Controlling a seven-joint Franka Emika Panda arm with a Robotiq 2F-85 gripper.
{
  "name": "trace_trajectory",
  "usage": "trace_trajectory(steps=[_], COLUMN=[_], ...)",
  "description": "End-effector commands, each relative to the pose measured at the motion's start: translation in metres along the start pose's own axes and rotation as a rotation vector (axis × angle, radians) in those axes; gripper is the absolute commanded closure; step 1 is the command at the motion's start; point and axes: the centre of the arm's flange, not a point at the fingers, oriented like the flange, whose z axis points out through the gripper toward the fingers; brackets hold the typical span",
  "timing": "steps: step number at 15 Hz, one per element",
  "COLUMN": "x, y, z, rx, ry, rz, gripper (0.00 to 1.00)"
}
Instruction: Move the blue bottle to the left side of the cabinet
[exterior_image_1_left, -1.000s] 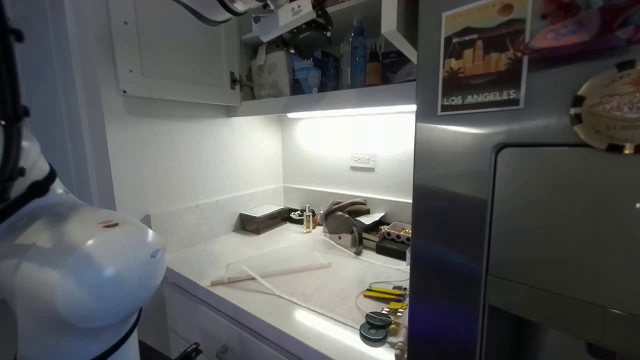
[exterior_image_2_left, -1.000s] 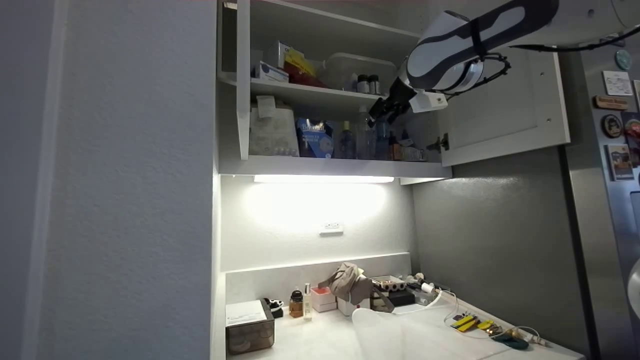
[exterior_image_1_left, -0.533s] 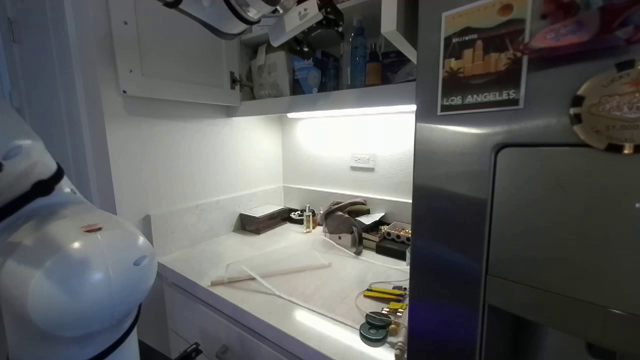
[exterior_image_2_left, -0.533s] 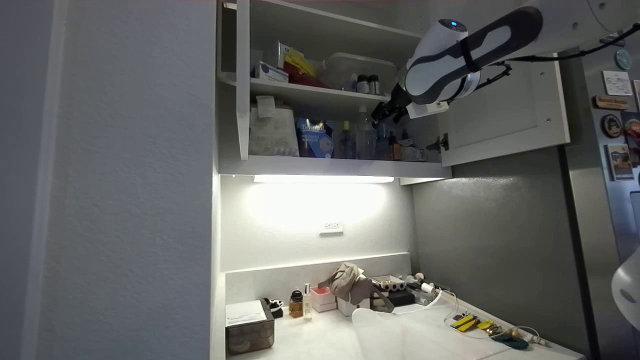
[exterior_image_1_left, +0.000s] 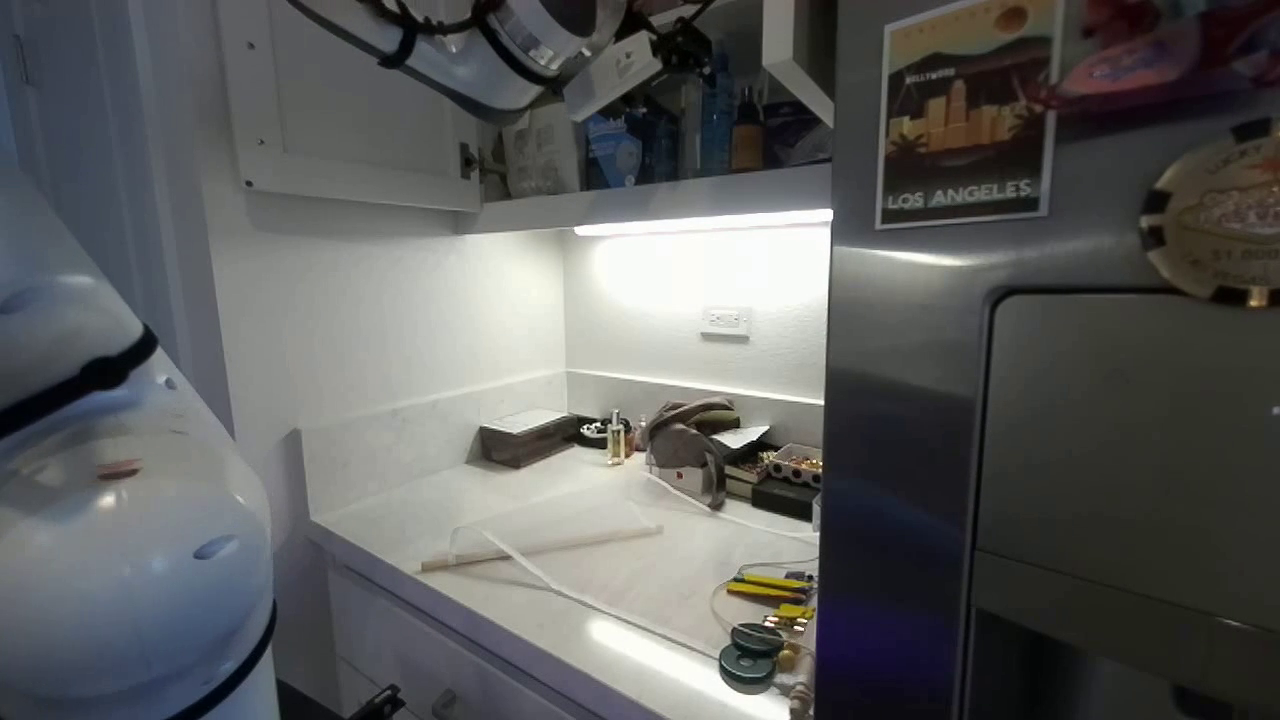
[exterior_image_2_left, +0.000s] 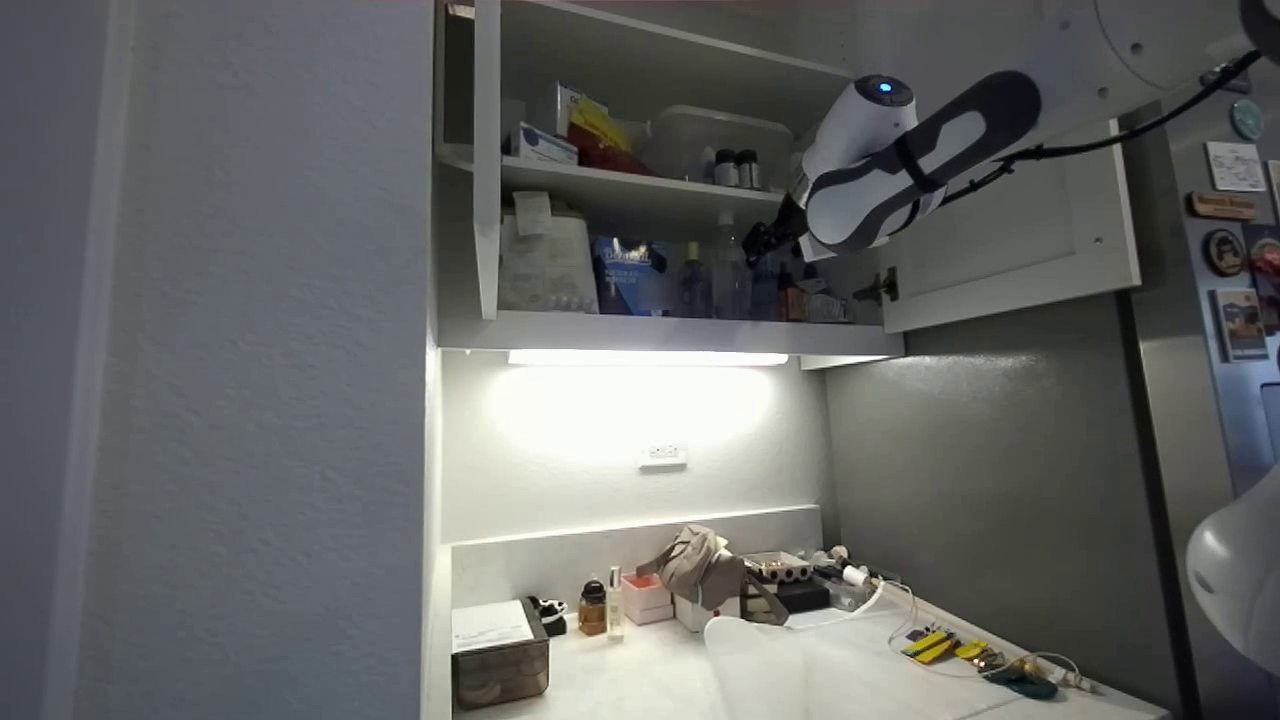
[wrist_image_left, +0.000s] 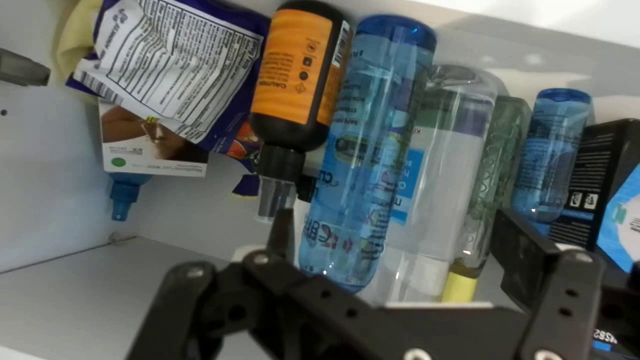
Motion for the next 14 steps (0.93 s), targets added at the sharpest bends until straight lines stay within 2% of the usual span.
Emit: trace_trajectory(steps=[1, 8, 14], x=[0.013, 0.020, 0.015], y=[-0.011, -0.016, -0.010], z=[0.013, 0.023, 0.037], rx=[-0.057, -0.085, -0.098], ry=[0.056, 0.135, 0.148], rz=[0.024, 0.044, 0.049], gripper=[0.00, 0.00, 0.00])
